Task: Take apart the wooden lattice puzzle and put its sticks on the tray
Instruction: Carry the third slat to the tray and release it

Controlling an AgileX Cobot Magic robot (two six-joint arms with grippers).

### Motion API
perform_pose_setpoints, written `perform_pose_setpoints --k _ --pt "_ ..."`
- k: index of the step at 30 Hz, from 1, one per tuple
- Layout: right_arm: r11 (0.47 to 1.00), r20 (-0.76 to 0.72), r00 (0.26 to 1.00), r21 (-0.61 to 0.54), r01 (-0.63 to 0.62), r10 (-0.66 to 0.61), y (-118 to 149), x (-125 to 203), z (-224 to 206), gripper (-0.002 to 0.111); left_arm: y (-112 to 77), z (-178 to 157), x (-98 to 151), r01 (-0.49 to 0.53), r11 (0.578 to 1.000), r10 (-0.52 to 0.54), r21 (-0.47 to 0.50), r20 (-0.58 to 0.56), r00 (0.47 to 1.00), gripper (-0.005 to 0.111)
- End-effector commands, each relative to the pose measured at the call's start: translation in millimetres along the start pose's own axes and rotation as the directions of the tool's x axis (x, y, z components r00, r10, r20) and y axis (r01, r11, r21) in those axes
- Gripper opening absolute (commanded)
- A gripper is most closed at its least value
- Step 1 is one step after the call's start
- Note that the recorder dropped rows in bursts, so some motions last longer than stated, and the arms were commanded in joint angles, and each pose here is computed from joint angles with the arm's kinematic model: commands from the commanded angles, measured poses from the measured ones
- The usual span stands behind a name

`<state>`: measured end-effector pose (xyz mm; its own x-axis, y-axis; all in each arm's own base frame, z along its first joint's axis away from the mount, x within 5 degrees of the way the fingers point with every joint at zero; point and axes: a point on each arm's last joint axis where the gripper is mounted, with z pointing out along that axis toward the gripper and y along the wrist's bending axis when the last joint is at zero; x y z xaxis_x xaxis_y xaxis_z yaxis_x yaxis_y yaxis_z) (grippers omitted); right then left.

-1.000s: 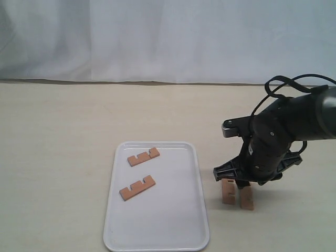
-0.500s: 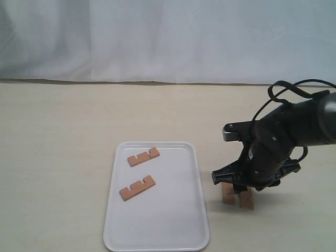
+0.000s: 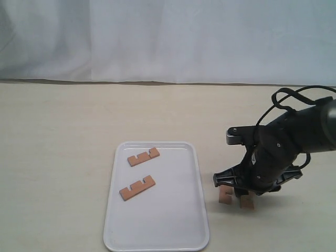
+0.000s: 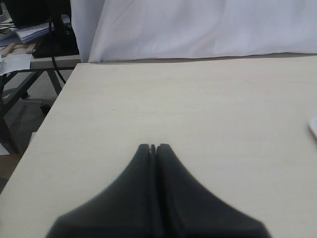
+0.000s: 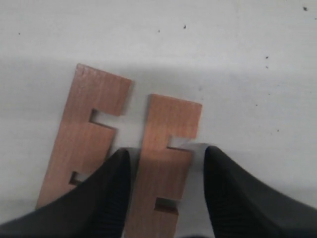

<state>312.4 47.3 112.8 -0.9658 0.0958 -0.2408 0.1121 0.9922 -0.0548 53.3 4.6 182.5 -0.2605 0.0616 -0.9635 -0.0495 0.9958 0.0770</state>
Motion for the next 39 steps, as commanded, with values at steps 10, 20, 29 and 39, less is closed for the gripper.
perform_pose_setpoints --k 10,20,29,39 --pt "0.999 0.078 0.997 -0.036 -0.024 0.027 -7.9 -1.0 -14.2 0.004 -0.1 0.0 -1.0 0.002 1.0 -0.002 0.0 0.016 1.0 0.0" --pt "0.976 0.265 0.95 -0.092 0.198 -0.168 50.1 -21.8 -89.3 0.004 -0.1 0.0 -1.0 0.002 1.0 -0.002 0.0 0.016 1.0 0.0" --pt "0.933 0.223 0.923 -0.108 0.342 -0.313 127.2 -26.6 -67.0 0.004 -0.1 0.0 -1.0 0.002 1.0 -0.002 0.0 0.016 1.0 0.0" --pt "0.95 0.137 0.951 -0.107 0.292 -0.277 145.6 -34.4 -15.6 0.005 -0.1 0.0 -1.0 0.002 1.0 -0.002 0.0 0.016 1.0 0.0"
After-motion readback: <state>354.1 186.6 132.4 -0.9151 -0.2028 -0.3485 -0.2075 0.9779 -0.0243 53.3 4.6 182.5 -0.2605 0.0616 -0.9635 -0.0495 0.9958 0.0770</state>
